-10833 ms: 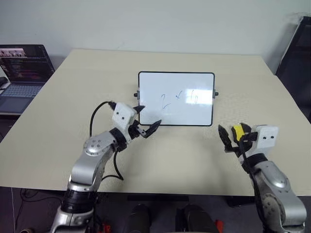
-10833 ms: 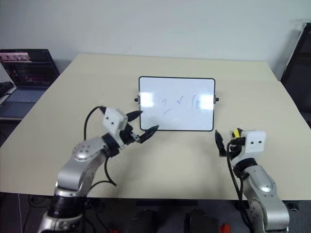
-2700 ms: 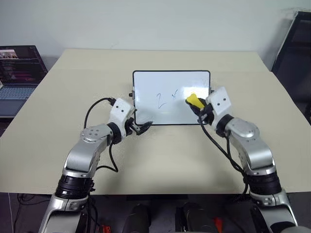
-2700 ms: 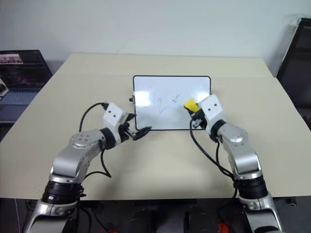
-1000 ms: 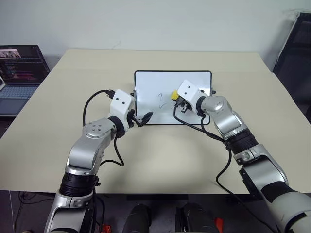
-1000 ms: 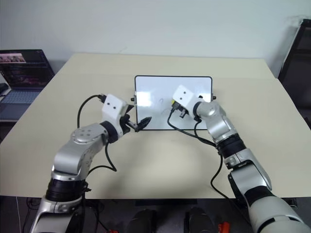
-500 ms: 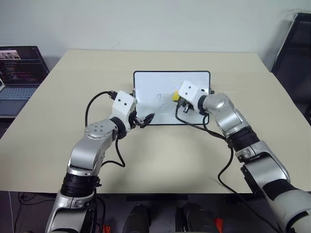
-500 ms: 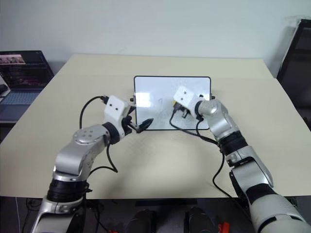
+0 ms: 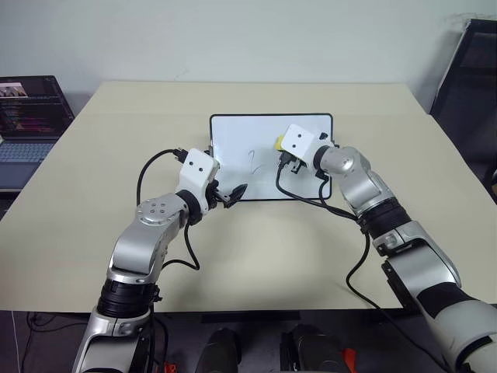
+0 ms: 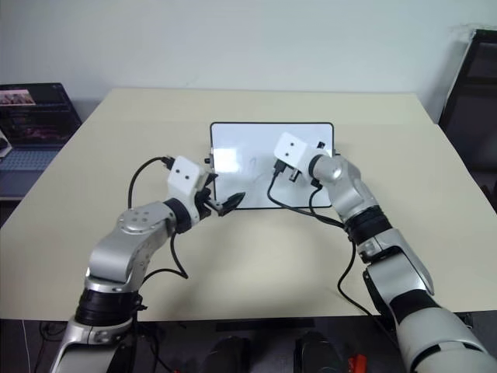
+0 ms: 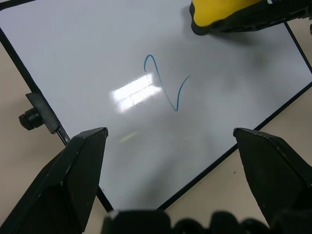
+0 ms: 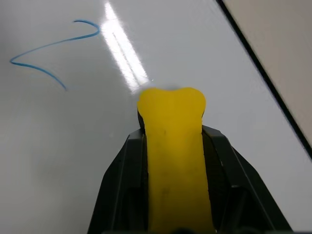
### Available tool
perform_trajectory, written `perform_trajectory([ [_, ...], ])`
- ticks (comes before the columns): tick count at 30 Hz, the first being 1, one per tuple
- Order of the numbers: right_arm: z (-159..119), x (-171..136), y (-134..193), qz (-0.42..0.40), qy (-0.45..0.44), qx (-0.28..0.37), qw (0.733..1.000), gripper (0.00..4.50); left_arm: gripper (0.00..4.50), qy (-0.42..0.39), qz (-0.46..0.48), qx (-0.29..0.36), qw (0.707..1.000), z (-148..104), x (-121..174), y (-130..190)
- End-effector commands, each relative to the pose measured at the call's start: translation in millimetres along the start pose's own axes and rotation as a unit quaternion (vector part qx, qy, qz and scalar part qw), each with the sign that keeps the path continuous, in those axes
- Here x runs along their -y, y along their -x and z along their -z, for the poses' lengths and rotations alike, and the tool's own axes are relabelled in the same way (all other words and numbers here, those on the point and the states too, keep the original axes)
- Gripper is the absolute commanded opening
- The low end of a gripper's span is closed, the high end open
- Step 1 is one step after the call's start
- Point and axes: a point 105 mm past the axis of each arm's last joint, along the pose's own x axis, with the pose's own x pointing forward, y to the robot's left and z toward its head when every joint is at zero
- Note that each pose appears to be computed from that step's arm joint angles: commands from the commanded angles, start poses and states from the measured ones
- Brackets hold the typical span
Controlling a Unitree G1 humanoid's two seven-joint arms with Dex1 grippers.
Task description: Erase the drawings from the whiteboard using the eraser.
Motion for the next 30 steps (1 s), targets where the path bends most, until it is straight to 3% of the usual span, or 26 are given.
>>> perform_trajectory([
  [1,5,-16,6,-0.045,0.000,-0.007,0.999,1.12,4.50,-0.016,-0.004,0.024,1.000,-12,-1,4],
  [6,-9,-1,12,0.011,-0.033,0.031,0.999,1.12,4.50,-0.018,-0.035,0.034,0.999,-15,-12,4],
  [9,-24,9,20,0.026,-0.106,0.081,0.991,1.12,4.50,-0.017,-0.076,0.041,0.996,-18,-28,3],
  [12,-41,5,41,0.008,-0.188,0.149,0.971,1.12,4.50,-0.009,-0.102,0.038,0.994,-12,-39,8],
  [17,-49,-15,73,-0.030,-0.240,0.204,0.949,1.12,4.50,0.017,-0.095,0.045,0.994,-1,-40,16],
  [22,-36,-35,97,-0.037,-0.254,0.213,0.943,1.12,4.50,0.022,-0.075,0.039,0.996,11,-32,23],
  [30,8,-49,108,0.039,-0.238,0.153,0.958,1.12,4.50,0.025,-0.076,0.029,0.996,18,-22,28],
])
